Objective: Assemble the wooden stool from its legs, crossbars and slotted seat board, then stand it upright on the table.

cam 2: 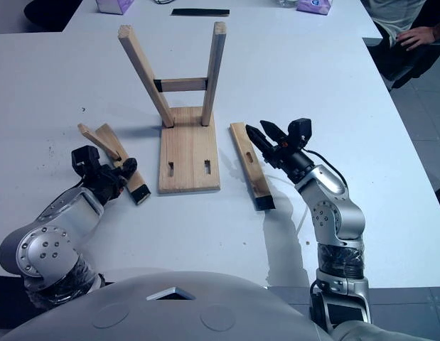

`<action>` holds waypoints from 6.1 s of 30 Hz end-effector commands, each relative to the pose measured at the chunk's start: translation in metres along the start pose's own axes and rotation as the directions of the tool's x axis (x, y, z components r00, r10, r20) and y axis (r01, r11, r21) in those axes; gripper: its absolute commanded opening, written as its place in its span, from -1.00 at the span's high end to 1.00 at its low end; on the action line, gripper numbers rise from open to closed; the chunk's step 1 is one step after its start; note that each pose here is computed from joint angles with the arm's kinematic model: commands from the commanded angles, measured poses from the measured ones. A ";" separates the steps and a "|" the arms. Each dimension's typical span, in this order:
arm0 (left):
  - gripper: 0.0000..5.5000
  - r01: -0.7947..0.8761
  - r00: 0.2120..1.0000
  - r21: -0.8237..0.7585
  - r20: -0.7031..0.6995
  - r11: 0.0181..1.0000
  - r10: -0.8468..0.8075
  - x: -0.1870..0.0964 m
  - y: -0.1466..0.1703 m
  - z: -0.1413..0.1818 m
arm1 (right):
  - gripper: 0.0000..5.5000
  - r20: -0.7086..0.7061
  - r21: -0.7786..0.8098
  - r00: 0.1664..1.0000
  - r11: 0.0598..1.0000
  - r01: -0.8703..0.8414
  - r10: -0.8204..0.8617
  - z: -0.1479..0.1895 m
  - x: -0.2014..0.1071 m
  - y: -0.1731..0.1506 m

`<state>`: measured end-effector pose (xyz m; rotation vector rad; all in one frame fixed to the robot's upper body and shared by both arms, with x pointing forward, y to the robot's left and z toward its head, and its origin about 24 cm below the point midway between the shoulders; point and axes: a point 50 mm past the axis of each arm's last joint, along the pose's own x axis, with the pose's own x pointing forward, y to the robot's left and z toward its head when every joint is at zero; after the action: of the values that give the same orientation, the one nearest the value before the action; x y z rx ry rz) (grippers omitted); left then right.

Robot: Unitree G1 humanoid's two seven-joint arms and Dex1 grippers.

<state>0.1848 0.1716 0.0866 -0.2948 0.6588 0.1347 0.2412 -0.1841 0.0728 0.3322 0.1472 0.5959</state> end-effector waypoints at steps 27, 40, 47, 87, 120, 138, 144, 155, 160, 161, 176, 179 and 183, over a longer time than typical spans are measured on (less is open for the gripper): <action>-0.04 -0.172 0.952 -0.007 -0.258 0.985 0.165 -0.001 0.020 -0.046 | 0.05 0.040 0.067 0.993 0.991 -0.116 0.114 -0.018 0.040 0.026; 0.26 0.062 0.972 0.207 -0.235 0.976 -0.012 0.020 0.033 0.000 | 0.05 0.176 0.067 0.977 0.992 0.107 -0.118 0.004 0.007 0.025; 0.26 0.028 0.984 0.236 0.165 0.971 -0.069 0.024 0.017 0.053 | 0.05 0.186 -0.045 0.973 0.988 0.150 -0.139 0.044 0.025 0.015; 0.27 0.837 -0.067 0.537 -0.091 -0.105 -0.994 -0.027 -0.037 0.108 | -0.49 -0.129 -0.097 0.468 0.458 -0.884 0.874 0.213 0.053 0.089; -0.06 0.895 0.138 0.441 -0.114 0.074 -0.984 0.006 -0.028 0.080 | 0.27 -0.138 -0.127 0.584 0.571 -0.811 0.800 0.181 0.050 0.072; -0.07 0.541 0.554 0.053 0.729 0.839 -0.403 0.017 0.058 0.101 | 0.27 -0.390 -0.304 0.637 0.560 -0.771 0.665 0.130 0.045 0.038; -0.07 0.505 0.572 -0.007 0.751 0.863 -0.329 0.017 0.066 0.101 | 0.27 -0.388 -0.248 0.608 0.557 -0.793 0.693 0.132 0.034 0.036; -0.07 0.487 0.578 -0.028 0.760 0.873 -0.298 0.020 0.073 0.097 | 0.27 -0.419 -0.208 0.585 0.554 -0.806 0.695 0.121 0.034 0.032; -0.07 0.487 0.579 -0.033 0.760 0.873 -0.295 0.019 0.073 0.093 | 0.27 -0.455 -0.206 0.552 0.521 -0.828 0.699 0.120 0.032 0.035; -0.07 0.488 0.579 -0.036 0.761 0.872 -0.293 0.020 0.073 0.092 | 0.27 -0.462 -0.207 0.548 0.516 -0.831 0.697 0.119 0.032 0.035; -0.07 0.519 0.566 -0.042 0.765 0.853 -0.307 0.021 0.065 0.084 | 0.27 -0.514 -0.252 0.520 0.459 -0.852 0.682 0.133 0.057 0.033; -0.07 0.529 0.565 -0.047 0.764 0.847 -0.311 0.022 0.060 0.079 | 0.27 -0.575 -0.237 0.485 0.433 -0.870 0.659 0.114 0.059 0.035; -0.07 0.546 0.566 -0.051 0.759 0.836 -0.323 0.023 0.051 0.071 | 0.27 -0.639 -0.180 0.433 0.424 -0.888 0.636 0.087 0.056 0.036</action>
<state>0.2343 0.2493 0.1151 -0.6358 -0.2678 -0.1388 0.2936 -0.1478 0.1929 -0.3132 0.1773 1.6781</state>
